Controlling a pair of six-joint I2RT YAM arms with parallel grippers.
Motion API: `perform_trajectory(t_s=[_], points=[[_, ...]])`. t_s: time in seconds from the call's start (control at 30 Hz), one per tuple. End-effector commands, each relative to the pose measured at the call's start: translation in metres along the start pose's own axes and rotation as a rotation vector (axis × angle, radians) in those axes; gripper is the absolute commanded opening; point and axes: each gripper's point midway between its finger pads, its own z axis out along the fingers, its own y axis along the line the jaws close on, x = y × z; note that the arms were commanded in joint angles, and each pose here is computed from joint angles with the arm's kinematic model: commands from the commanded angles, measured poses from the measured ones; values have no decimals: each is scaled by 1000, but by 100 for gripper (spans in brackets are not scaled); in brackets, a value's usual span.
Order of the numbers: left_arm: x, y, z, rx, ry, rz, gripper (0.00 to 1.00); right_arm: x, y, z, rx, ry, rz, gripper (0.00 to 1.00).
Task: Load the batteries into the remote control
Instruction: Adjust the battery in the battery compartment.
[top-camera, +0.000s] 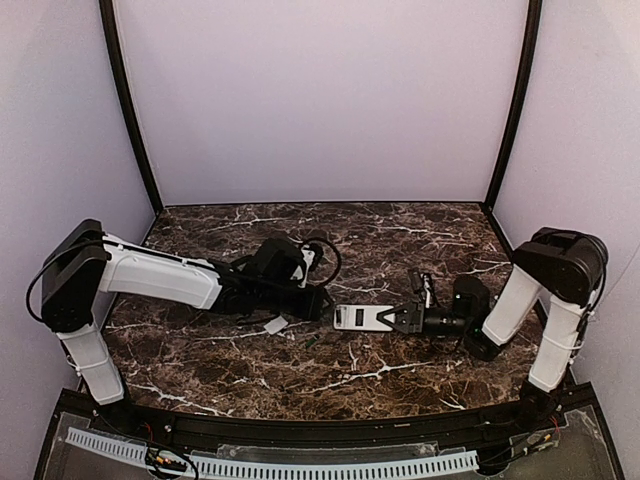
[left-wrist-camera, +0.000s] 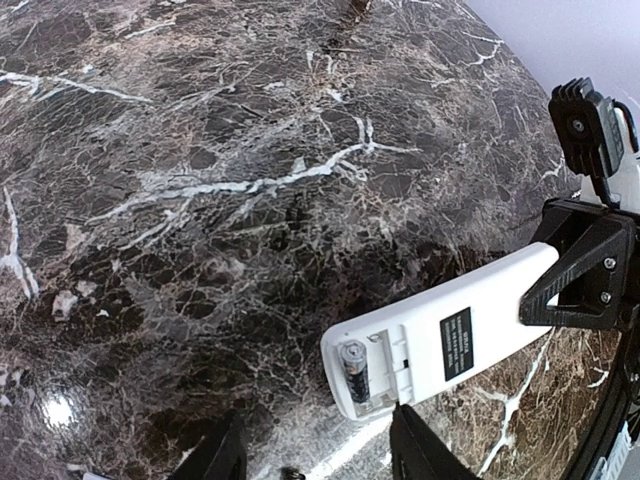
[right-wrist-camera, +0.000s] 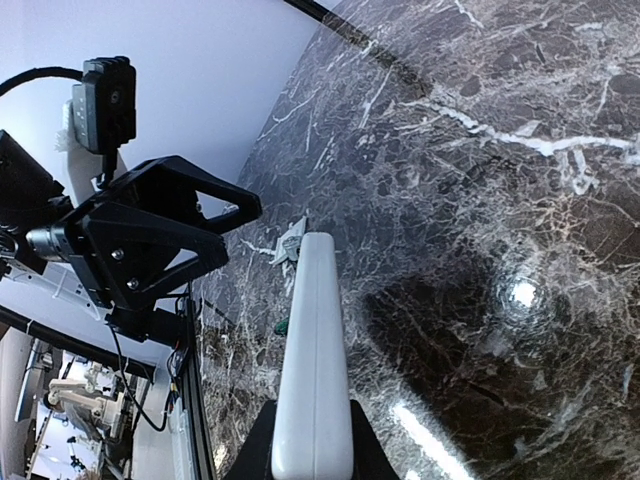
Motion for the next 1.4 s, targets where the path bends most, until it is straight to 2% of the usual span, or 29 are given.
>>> perform_trajectory(t_s=[0.0, 0.67, 1.37], points=[[-8, 7, -2, -11, 1, -24, 49, -13, 14, 9, -79, -42, -73, 0], [-4, -4, 25, 65, 40, -54, 40, -8, 3, 16, -85, -36, -56, 0], [-4, -4, 36, 59, 49, -56, 24, -6, 4, 15, -88, -20, -52, 0]])
